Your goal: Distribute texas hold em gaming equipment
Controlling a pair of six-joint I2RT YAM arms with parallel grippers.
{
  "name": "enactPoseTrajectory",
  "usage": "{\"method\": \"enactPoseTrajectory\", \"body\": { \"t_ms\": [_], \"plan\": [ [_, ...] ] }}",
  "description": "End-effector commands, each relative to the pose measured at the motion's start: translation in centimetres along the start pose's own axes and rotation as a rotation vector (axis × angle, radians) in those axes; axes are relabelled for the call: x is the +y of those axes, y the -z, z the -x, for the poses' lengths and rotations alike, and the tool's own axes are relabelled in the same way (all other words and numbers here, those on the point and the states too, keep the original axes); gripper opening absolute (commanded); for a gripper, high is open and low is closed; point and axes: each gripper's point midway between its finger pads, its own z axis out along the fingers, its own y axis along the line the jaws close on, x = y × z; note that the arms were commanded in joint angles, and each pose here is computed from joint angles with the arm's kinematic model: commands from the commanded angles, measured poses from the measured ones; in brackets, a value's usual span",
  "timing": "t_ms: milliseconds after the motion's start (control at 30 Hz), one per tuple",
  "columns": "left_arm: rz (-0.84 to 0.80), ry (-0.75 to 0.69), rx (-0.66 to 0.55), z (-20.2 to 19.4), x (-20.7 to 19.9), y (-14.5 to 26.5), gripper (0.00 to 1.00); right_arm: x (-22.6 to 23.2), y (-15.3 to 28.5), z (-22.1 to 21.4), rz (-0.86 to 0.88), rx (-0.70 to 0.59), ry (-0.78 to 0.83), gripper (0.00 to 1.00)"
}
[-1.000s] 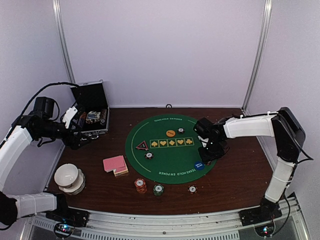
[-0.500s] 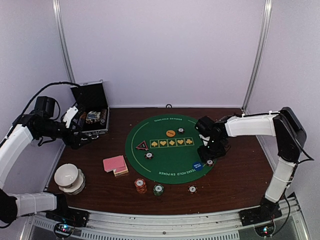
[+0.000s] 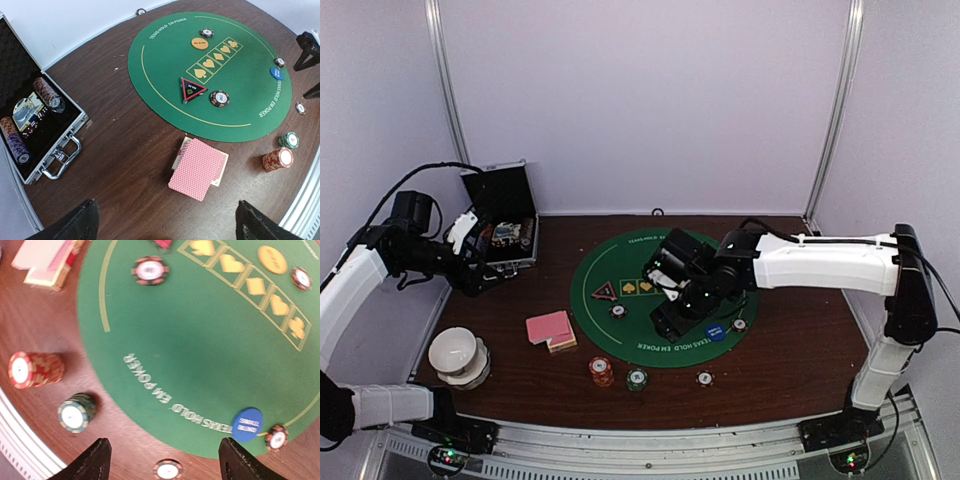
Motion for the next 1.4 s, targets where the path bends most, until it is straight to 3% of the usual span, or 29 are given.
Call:
{"method": "enactPoseTrajectory", "body": {
  "t_ms": [0, 200, 500, 733, 1133, 1367],
  "plan": [
    [0.006, -0.023, -0.033, 1.1, -0.3, 0.9, 0.98, 3.6, -1.1, 0.1, 0.084, 0.025, 0.089, 0.78],
    [0.006, -0.048, -0.044, 1.3, -0.5, 1.2, 0.98, 8.6, -2.7, -0.2, 0.185, 0.064, 0.225, 0.78],
    [0.001, -0.06, -0.046, 1.4, -0.8, 1.5, 0.98, 11.3, -4.8, -1.5, 0.219, 0.128, 0.326, 0.77],
    [-0.002, -0.067, -0.048, 1.4, -0.9, 1.7, 0.98, 11.7, -6.1, -2.1, 0.213, 0.153, 0.34, 0.76],
    [-0.006, -0.072, -0.052, 1.4, -1.1, 1.8, 0.98, 11.5, -7.1, -3.2, 0.214, 0.178, 0.321, 0.67],
    [-0.007, -0.069, -0.052, 1.3, -1.1, 1.8, 0.98, 11.9, -6.6, -4.0, 0.222, 0.189, 0.346, 0.68]
  ]
}}
